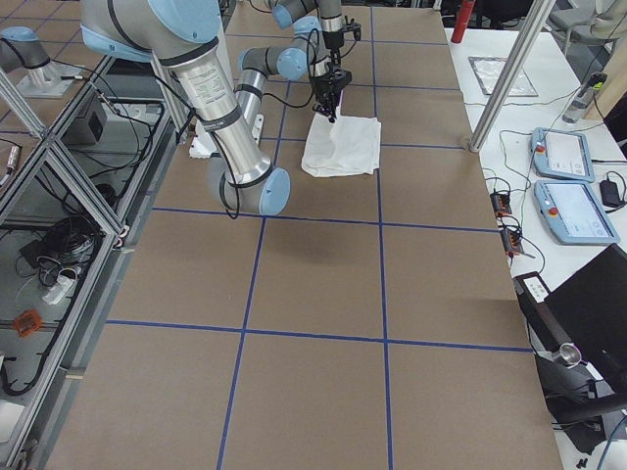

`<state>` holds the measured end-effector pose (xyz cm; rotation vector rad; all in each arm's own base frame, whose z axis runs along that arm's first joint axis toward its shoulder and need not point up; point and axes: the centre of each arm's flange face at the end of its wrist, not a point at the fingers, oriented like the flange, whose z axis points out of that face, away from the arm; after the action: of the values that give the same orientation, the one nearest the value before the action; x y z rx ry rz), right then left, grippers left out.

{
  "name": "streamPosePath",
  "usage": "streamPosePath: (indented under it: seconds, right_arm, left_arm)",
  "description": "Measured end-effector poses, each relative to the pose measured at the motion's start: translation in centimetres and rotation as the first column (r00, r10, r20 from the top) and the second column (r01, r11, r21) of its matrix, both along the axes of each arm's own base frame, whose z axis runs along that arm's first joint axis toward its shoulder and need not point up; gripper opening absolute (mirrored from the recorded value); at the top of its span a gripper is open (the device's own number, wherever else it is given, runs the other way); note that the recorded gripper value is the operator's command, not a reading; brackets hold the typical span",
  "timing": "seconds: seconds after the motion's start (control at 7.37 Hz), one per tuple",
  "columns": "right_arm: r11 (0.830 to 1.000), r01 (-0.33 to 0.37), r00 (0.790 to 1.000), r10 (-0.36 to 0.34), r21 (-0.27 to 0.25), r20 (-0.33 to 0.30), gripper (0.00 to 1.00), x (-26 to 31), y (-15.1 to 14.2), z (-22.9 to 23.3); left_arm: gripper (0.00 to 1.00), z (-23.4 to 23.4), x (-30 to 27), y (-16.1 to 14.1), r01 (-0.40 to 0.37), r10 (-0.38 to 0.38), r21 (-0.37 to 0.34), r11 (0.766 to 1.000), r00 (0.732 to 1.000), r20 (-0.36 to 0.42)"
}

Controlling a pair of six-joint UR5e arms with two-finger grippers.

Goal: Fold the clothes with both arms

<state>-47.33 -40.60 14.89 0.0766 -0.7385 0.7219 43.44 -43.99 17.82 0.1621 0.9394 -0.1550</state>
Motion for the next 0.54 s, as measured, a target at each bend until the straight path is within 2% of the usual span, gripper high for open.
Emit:
streamPosePath:
  seconds: [0.27, 0.54]
  right_arm:
    - [1.0, -0.003, 1.0, 0.003, 0.029, -0.014, 0.0, -3.4, -4.8, 2.7]
    - [0.999, 0.015, 0.999, -0.013, 0.046, -0.044, 0.0, -6.0, -7.8, 5.2]
  left_arm:
    - [0.0, 2.7, 4.0, -4.8, 0.039, -0.039, 0.037, 0.999, 0.999, 0.004]
    - [0.0, 5.2, 7.5, -8.2, 0.055, -0.055, 0.048, 0.997, 0.998, 0.005]
